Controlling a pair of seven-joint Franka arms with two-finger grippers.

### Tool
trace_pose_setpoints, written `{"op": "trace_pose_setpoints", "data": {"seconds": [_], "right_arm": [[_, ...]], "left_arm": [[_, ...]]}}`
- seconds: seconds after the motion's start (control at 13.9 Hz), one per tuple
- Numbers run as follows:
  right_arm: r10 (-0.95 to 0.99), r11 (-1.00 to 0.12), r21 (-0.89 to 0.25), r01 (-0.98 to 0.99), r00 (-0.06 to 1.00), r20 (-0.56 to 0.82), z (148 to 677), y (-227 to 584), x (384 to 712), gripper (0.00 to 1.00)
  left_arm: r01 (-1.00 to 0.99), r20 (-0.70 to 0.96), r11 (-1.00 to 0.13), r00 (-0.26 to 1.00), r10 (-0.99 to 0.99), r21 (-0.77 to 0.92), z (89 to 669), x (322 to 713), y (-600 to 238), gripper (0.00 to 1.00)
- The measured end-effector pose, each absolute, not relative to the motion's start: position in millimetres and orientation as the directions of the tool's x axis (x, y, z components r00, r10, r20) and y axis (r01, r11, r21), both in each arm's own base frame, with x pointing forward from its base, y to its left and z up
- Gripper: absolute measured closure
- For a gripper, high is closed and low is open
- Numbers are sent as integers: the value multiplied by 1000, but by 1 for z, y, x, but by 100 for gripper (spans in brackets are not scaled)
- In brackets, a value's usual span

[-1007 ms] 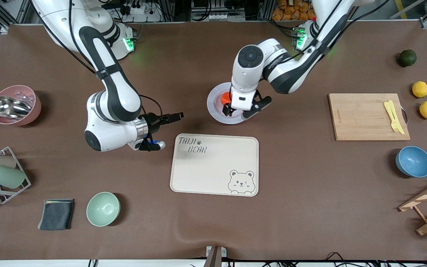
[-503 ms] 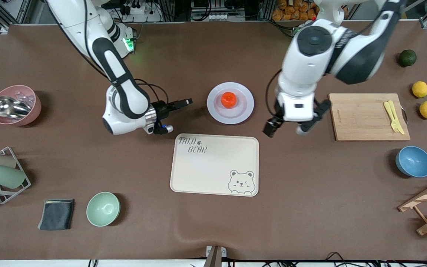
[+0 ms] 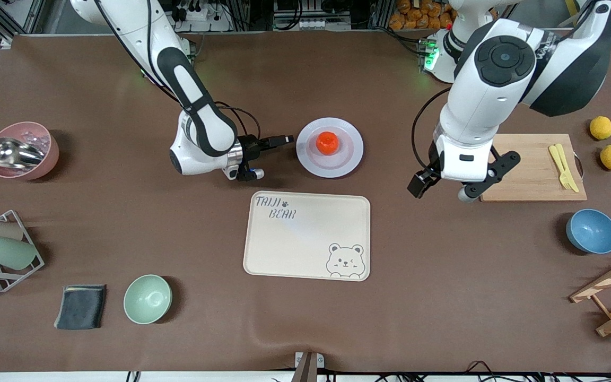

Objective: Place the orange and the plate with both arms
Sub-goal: 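Grip the plate rim with the right gripper while the left gripper withdraws, then hold the plate rim with the right gripper while the left gripper retracts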

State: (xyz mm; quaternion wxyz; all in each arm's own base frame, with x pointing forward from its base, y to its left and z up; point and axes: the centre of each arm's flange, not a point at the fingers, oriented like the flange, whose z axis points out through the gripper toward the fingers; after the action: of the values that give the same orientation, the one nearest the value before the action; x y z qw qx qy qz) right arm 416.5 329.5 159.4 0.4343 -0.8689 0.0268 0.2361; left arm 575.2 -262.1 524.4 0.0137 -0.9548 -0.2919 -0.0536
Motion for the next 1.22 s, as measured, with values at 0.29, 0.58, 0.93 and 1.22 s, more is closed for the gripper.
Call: {"op": "trace_pose_setpoints", "data": {"seconds": [0.29,0.58,0.93,1.22], "right_arm": [[103,-602,-735,-313,882,-459,150,337,404,0],[83,-591,-739,-323,887,-454,142,351,389,0],[85,-581,-746,-325,887,-453,125,362,372,0],[94,-580,-748,-323,886,-455,124,373,363,0]], "left_arm": [[447,71,-893,894,443,-56,520,575,-246,0],[399,17,-916,917,399,-36,522,562,-267,0],[414,26,-910,910,414,-17,534,568,-260,0],[435,13,-899,900,435,-48,540,570,-245,0]]}}
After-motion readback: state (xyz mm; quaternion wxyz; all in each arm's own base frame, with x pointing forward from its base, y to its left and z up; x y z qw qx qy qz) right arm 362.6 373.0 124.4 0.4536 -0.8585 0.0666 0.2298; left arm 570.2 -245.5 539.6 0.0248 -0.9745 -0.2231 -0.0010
